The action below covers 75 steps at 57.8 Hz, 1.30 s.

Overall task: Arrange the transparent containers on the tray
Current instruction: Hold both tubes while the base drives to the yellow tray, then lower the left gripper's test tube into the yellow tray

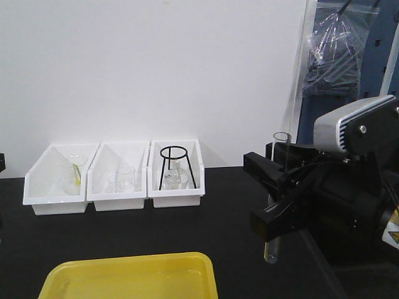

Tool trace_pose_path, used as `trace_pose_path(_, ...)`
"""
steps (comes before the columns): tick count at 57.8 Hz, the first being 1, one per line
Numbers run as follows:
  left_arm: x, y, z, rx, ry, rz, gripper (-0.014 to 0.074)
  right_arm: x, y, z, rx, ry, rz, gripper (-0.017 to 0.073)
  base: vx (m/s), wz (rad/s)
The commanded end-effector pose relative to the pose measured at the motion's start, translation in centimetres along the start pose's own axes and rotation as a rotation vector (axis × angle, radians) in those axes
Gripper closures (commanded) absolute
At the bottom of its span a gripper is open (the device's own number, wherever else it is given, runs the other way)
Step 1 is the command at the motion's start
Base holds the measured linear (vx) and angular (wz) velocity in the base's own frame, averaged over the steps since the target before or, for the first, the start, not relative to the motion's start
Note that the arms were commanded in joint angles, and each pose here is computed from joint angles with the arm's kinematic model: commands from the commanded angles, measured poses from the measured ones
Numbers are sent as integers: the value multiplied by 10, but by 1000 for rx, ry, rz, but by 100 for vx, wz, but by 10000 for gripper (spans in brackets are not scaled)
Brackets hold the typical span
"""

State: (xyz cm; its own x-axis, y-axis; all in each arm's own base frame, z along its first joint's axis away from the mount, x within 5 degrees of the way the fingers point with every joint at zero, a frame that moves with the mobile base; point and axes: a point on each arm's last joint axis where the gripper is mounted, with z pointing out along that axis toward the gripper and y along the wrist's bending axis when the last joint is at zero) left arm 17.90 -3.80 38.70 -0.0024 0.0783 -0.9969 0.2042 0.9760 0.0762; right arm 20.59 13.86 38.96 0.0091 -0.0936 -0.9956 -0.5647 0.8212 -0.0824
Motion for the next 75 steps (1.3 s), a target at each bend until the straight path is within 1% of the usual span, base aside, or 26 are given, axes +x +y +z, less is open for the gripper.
trace_pose_path(1,-20,-1,-4,13,-124,-13,594,-23,0,-7,-11,-134,-8,571,0,0)
trace_pose_path(18,-20,-1,-4,13,-124,-13,594,-24,0,-7,-11,-135,-8,571,0,0)
trace_pose_path(27,-20,-1,-4,13,-124,-13,594,-28,1,-7,-22,-192,-9,571,0,0)
trace_pose_path(35,-20,-1,-3,12,-118,-13,594,-27,1,-7,-20,-176,-9,571,0,0)
trace_pose_path(39,-16,-1,0,11,-92,-12,594,-26,1,-6,-17,-164,-7,571,0,0)
trace_pose_path(47,1,0,9,-3,69,-26,594,-23,0,-6,-11,-130,-7,571,0,0)
trace_pose_path(53,22,-1,18,-8,252,-102,594,-21,0,-6,-7,-110,-7,571,0,0)
trace_pose_path(59,43,-5,33,1,415,-206,594,-20,0,-6,-6,-103,-7,571,0,0)
trace_pose_path(64,53,-8,48,7,515,-256,594,-20,0,-6,-5,-99,-7,571,0,0)
trace_pose_path(68,53,-9,63,9,586,-270,594,-19,0,-5,-4,-90,-5,571,0,0)
trace_pose_path(74,58,-11,86,7,696,-273,594,-17,-1,-5,0,-74,-3,571,0,0)
trace_pose_path(75,61,-11,92,7,730,-274,594,-17,-1,-5,1,-66,-3,571,0,0)
